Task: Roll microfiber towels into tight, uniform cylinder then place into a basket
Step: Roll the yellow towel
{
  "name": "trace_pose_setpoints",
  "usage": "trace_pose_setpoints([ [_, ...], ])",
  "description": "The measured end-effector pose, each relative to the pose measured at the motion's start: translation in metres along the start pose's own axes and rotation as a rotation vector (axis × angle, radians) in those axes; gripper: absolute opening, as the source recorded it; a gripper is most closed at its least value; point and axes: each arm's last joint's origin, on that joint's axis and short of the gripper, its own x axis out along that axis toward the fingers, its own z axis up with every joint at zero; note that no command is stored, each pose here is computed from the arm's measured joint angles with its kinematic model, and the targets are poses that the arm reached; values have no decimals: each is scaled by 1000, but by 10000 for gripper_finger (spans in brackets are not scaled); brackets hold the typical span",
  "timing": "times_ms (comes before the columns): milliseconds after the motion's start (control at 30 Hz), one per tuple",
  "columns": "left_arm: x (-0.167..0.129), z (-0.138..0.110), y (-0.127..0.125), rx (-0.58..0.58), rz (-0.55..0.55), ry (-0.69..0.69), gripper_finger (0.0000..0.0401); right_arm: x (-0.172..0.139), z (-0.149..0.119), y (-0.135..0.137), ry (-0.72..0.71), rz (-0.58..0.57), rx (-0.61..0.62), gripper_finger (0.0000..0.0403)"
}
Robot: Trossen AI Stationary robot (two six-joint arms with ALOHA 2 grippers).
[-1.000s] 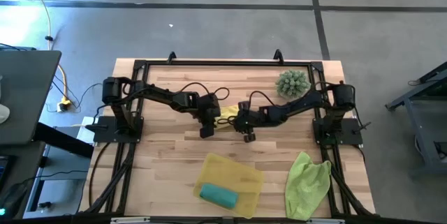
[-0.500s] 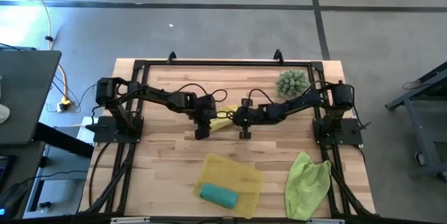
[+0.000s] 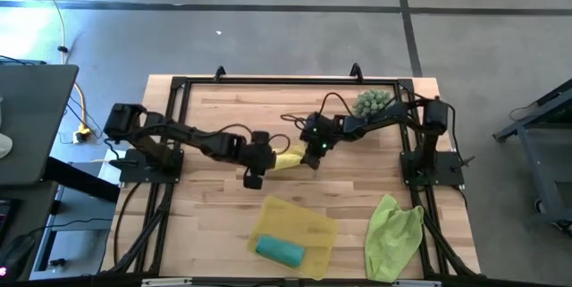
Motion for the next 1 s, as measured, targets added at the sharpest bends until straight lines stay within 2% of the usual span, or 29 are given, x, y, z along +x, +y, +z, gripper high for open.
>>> trace_pose_setpoints([
  [133,-6,4,-15,67,227,12,120,-4,0,-6,39,88,122,1],
  [233,-10,5,-25,93,305,7,120,-5,1,-8,50,105,172,1],
  [300,-11,7,-30,89,279,-21,120,-6,1,-9,52,105,185,1],
  [467,-2,16,-35,93,102,-119,120,-7,1,-10,54,102,216,1],
  [567,10,16,-29,86,109,-109,120,-7,1,-10,55,99,224,1],
  [867,46,-2,-3,21,138,31,120,-7,1,-10,52,95,222,1],
  [1000,56,-8,7,-33,115,56,120,-7,1,-10,49,95,173,4],
])
